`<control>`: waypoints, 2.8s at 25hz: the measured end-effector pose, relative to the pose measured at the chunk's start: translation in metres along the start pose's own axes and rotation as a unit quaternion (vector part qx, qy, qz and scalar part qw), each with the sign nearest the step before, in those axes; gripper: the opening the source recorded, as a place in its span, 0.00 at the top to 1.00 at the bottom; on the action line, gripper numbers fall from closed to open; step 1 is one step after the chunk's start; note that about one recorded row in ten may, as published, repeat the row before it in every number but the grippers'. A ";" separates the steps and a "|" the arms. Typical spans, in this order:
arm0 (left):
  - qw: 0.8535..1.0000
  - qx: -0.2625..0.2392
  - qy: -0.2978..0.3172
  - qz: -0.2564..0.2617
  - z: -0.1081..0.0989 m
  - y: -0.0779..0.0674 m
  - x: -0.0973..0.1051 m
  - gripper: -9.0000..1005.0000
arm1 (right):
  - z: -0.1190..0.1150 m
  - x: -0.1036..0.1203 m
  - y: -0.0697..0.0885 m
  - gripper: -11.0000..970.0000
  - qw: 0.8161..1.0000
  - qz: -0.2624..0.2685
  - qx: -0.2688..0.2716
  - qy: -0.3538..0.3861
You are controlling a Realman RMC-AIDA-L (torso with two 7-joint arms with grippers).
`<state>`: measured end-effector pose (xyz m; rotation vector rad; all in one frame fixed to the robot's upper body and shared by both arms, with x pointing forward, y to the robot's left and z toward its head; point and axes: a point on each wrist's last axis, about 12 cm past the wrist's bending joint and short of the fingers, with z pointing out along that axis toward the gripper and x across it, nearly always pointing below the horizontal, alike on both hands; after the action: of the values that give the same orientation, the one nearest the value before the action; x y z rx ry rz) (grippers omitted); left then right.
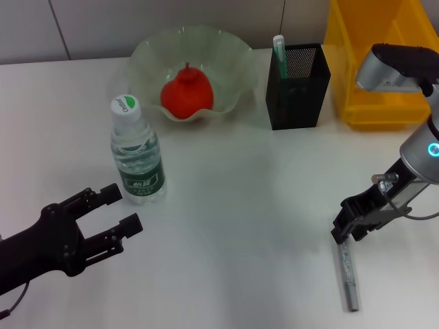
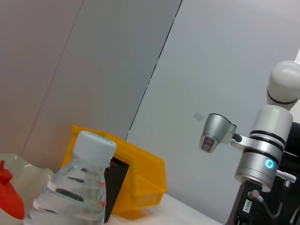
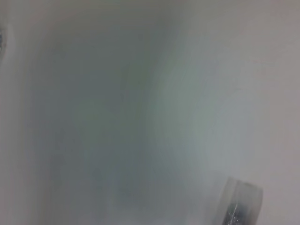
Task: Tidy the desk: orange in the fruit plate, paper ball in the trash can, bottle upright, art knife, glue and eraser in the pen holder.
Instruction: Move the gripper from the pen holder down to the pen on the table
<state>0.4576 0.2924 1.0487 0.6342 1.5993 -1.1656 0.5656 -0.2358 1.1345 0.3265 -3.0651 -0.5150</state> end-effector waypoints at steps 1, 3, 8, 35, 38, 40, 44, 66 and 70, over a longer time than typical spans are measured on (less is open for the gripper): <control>1.000 0.000 0.000 0.000 0.000 0.000 0.000 0.21 | 0.002 0.000 0.000 0.67 1.000 -0.002 0.002 0.001; 1.000 0.000 0.000 0.000 0.000 0.000 0.000 0.21 | 0.002 0.000 0.001 0.67 1.000 -0.004 0.005 0.002; 1.000 0.000 -0.001 -0.001 -0.001 -0.001 0.001 0.21 | 0.006 0.000 0.000 0.67 1.000 -0.003 0.006 0.006; 1.000 -0.002 -0.002 -0.003 -0.003 -0.002 0.002 0.21 | 0.013 -0.007 0.008 0.70 1.000 -0.025 0.014 0.008; 1.000 -0.002 -0.002 -0.003 -0.003 -0.002 0.002 0.21 | 0.014 -0.008 0.011 0.71 0.999 -0.030 0.017 0.014; 1.000 -0.002 -0.002 -0.003 -0.003 -0.002 0.002 0.21 | 0.014 -0.010 0.014 0.71 0.999 -0.034 0.021 0.018; 1.000 -0.002 -0.002 -0.003 -0.003 -0.002 0.002 0.21 | 0.014 -0.015 0.020 0.71 0.997 -0.051 0.042 0.026; 1.000 -0.005 -0.002 -0.004 -0.005 -0.003 0.003 0.21 | 0.013 -0.023 0.034 0.72 0.992 -0.089 0.085 0.041; 1.000 -0.005 -0.002 -0.004 -0.005 -0.003 0.004 0.21 | 0.014 -0.024 0.036 0.72 0.992 -0.092 0.082 0.040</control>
<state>0.4519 0.2953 1.0465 0.6187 1.6052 -1.1631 0.5807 -0.1927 1.1338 0.6228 -3.0204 -0.2466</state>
